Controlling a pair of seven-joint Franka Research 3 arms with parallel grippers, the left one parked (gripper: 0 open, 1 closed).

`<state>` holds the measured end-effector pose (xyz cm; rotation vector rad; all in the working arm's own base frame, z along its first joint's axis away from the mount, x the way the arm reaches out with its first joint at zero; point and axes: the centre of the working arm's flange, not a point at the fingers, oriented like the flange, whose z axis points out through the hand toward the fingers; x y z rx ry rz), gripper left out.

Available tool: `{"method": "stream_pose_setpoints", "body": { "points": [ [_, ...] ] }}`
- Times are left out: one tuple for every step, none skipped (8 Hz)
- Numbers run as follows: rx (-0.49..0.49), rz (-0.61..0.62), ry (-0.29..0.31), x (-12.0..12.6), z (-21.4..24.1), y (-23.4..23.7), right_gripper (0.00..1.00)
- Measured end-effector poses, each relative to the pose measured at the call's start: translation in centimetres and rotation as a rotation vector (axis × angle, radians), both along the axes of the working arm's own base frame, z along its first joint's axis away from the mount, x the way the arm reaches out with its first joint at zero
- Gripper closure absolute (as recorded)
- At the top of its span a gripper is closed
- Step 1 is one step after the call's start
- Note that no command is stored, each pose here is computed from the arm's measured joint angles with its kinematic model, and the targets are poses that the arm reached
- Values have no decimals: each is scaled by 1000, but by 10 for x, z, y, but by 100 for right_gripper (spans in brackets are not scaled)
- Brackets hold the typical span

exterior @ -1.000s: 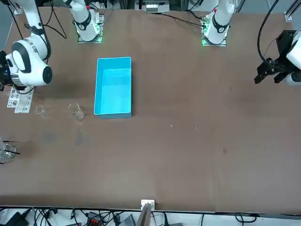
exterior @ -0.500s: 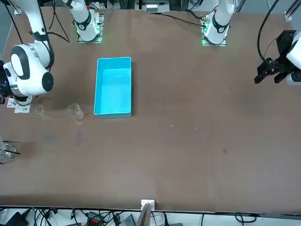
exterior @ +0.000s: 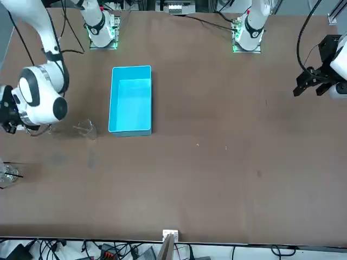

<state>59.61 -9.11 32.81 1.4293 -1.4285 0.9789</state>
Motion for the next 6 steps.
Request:
{"method": "stream_pose_setpoints", "body": {
  "points": [
    [23,-12,-3,7,-6,6,97],
    [35,-22,-6,10,-12,9,97],
    [42,-35,-13,11,-19,9,97],
    [46,-45,-13,10,-28,9,97],
    [46,-58,-8,9,-40,8,97],
    [42,-70,-2,7,-54,5,97]
  ]
}}
